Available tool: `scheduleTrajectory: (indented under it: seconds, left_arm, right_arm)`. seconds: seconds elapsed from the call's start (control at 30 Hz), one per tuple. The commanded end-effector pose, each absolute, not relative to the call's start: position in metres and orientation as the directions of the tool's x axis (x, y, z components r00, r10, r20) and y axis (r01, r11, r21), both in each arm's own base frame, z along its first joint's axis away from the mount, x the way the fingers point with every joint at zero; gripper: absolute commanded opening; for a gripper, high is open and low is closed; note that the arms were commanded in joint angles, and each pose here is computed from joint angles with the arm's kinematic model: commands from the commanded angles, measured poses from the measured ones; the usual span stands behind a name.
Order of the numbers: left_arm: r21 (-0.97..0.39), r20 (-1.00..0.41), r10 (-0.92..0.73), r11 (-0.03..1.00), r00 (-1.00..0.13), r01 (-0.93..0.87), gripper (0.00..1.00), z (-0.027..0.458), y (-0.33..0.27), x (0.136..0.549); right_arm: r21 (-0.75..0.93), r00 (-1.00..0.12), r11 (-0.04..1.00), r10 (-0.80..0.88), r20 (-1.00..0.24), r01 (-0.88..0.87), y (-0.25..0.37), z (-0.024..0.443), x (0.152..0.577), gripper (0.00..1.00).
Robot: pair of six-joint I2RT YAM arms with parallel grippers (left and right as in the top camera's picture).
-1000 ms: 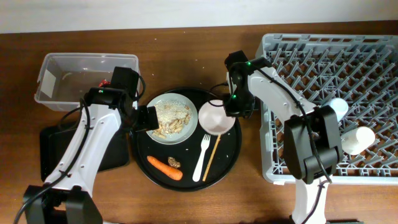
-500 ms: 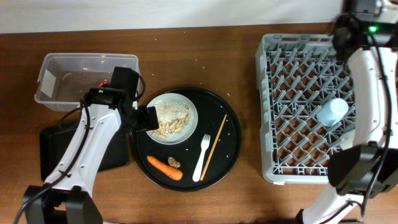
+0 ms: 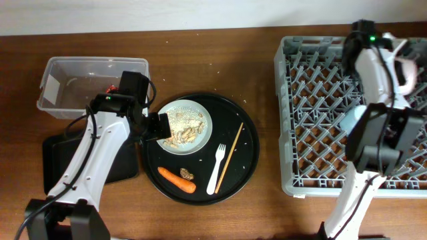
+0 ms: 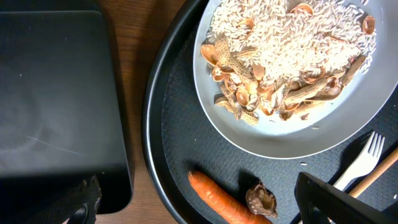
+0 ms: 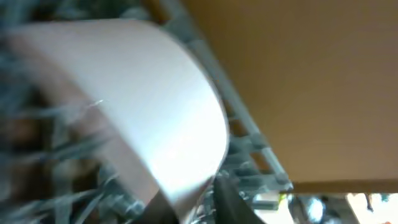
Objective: Sort waste into correct bins and load items into the dishwasher rack
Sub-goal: 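Grasp the pink bowl with right gripper and place it in the rack, then lift the white plate with left gripper and tip food onto black tray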
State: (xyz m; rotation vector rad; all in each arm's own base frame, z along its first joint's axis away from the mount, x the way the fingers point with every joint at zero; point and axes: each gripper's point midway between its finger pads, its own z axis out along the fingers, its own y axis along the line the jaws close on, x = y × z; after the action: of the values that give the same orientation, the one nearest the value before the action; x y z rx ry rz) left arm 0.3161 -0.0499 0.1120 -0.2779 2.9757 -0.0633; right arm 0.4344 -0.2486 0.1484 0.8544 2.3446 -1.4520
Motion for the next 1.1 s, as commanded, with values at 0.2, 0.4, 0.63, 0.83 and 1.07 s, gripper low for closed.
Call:
scheduleTrajectory:
  seconds: [0.2,0.4,0.63,0.83,1.07]
  left_arm:
    - [-0.079,-0.185,-0.200,0.979,-0.962,-0.189,0.99,0.121,-0.051,0.320]
    - [-0.082,-0.193,-0.200,0.979,-0.961,-0.188,0.99,0.122,-0.051,0.322]
    - [-0.128,-0.319,-0.046,0.992,-0.947,-0.004,0.98,0.125,-0.118,0.345]
    - [-0.079,-0.299,0.178,0.974,-0.938,0.210,0.98,0.076,-0.199,0.338]
    - [-0.046,-0.237,0.236,0.966,-0.942,0.254,0.81,0.036,-0.212,0.334]
  right_arm:
    - [-0.518,-0.827,0.646,0.413,-0.381,0.561,-0.164,0.148,0.428,0.99]
    - [-0.039,-0.824,0.859,0.476,-0.307,0.510,-0.075,0.231,0.380,0.99]
    - [0.086,-0.985,0.984,0.162,-0.062,0.157,0.028,0.237,0.318,0.99]
    - [0.101,-0.973,0.975,0.209,-0.097,0.199,0.014,0.237,0.271,0.99]
    - [0.085,-0.968,0.967,0.245,-0.046,0.241,0.005,0.184,0.231,0.99]
